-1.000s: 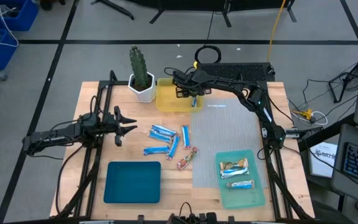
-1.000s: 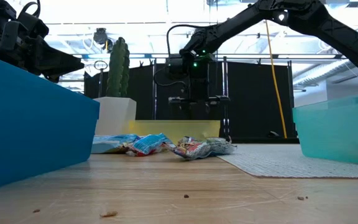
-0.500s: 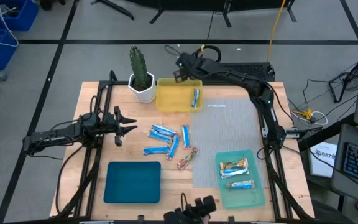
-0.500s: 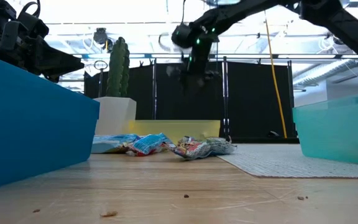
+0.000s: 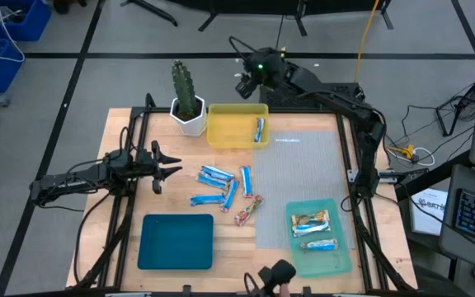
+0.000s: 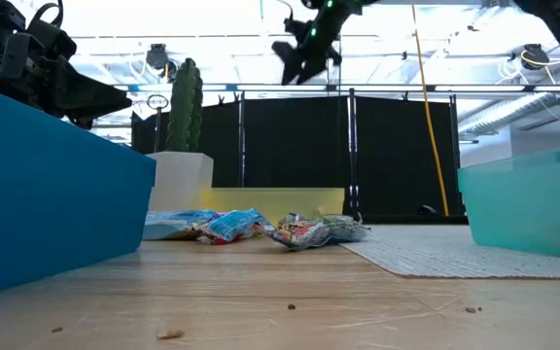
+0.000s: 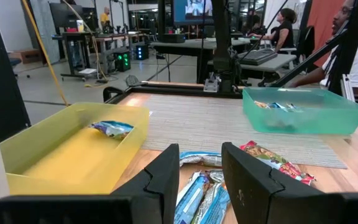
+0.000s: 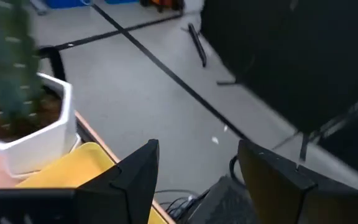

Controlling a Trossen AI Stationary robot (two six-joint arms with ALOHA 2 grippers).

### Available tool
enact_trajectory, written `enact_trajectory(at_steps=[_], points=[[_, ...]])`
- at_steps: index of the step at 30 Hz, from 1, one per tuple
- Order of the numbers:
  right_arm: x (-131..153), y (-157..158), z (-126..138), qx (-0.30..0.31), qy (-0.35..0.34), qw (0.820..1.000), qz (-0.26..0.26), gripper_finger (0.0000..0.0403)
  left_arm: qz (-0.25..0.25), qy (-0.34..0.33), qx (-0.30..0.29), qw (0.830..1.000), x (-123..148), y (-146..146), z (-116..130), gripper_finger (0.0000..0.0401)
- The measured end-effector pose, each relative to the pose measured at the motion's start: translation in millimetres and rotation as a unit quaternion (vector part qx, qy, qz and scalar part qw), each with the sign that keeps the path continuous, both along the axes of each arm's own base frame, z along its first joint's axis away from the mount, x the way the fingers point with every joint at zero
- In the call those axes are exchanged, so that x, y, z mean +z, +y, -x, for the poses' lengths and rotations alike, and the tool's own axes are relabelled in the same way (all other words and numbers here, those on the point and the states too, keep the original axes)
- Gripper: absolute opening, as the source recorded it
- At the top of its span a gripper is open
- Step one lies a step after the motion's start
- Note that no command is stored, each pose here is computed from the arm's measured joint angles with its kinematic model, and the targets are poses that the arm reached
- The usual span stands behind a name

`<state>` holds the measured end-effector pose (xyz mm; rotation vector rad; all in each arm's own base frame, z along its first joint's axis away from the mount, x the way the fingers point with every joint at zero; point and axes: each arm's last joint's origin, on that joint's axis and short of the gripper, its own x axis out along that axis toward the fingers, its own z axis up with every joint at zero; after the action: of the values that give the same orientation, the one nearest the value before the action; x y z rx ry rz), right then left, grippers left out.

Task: Pick and place Granola Bars by type
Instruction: Put the red granola bar into the blue bin

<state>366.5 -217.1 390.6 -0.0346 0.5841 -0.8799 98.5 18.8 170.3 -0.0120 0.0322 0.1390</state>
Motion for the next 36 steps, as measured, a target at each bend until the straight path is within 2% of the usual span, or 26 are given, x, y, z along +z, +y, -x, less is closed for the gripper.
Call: enact_trajectory(at_steps=[8, 16, 26, 36], points=[[42.1, 41.8, 20.8, 0.125, 0.020, 0.991, 0.046, 0.0212, 0.000, 0.000, 0.000, 1.000, -0.1, 0.0, 0.0, 0.0124], [54.3, 88.8, 36.7, 0.280, 0.087, 0.955, 0.043, 0.0212, 0.000, 0.000, 0.000, 1.000, -0.1, 0.0, 0.0, 0.0124], [30.4, 142.5, 25.1, 0.426, 0.167, 0.889, 0.026, 0.0212, 0.000, 0.000, 0.000, 1.000, 0.0, 0.0, 0.0, 0.0124], [-26.4, 195.2, 12.8, 0.492, 0.240, 0.837, -0.023, 0.0212, 0.000, 0.000, 0.000, 1.000, 0.0, 0.0, 0.0, 0.0124]])
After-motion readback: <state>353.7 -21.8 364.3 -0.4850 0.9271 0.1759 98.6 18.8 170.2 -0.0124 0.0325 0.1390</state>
